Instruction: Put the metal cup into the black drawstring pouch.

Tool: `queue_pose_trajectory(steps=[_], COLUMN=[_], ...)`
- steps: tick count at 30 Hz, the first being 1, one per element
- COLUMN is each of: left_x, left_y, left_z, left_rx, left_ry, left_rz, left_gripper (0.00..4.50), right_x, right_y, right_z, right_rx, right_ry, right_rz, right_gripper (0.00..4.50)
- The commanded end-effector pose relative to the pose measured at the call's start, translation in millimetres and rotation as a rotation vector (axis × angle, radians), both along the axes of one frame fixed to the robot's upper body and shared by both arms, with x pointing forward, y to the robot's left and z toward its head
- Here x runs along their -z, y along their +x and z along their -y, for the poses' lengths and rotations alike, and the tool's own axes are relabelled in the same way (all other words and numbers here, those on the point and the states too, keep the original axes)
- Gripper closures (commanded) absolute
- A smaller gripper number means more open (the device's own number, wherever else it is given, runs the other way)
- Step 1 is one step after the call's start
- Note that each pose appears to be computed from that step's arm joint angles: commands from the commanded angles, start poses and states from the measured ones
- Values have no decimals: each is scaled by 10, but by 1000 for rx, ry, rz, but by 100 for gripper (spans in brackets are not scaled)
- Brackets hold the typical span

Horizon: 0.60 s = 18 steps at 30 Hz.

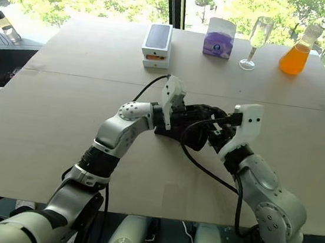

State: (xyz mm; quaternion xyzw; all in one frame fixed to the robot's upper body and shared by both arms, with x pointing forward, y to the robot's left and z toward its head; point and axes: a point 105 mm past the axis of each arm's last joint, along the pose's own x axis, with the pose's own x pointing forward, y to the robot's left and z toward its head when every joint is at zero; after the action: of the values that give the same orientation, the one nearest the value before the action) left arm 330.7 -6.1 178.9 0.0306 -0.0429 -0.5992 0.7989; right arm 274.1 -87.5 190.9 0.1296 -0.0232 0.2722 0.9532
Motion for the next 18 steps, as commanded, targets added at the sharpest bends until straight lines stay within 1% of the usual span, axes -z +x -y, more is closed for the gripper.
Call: queue_pose_trajectory(steps=[1, 5, 8, 14, 16, 18], left_x=[-132, -134, -145, -157, -165, -171], left_y=[-65, -79, -96, -115, -122, -124], left_z=[66, 72, 87, 85, 84, 84], left_rx=[34, 39, 45, 51, 54, 55], left_ry=[-17, -18, -25, -31, -33, -34], left_rz=[49, 52, 53, 56, 59, 60], left_gripper=[450, 450, 450, 450, 450, 450], right_x=[-142, -140, -131, -76, -63, -55], right_y=[-26, -1, 55, 105, 118, 128], right_z=[-51, -72, -45, -46, -61, -72], right_rx=[-20, -18, 4, 11, 8, 5], right_ry=[7, 11, 52, 62, 63, 65], right_rz=[75, 80, 66, 44, 39, 34], right_gripper=[236, 236, 236, 236, 288, 363])
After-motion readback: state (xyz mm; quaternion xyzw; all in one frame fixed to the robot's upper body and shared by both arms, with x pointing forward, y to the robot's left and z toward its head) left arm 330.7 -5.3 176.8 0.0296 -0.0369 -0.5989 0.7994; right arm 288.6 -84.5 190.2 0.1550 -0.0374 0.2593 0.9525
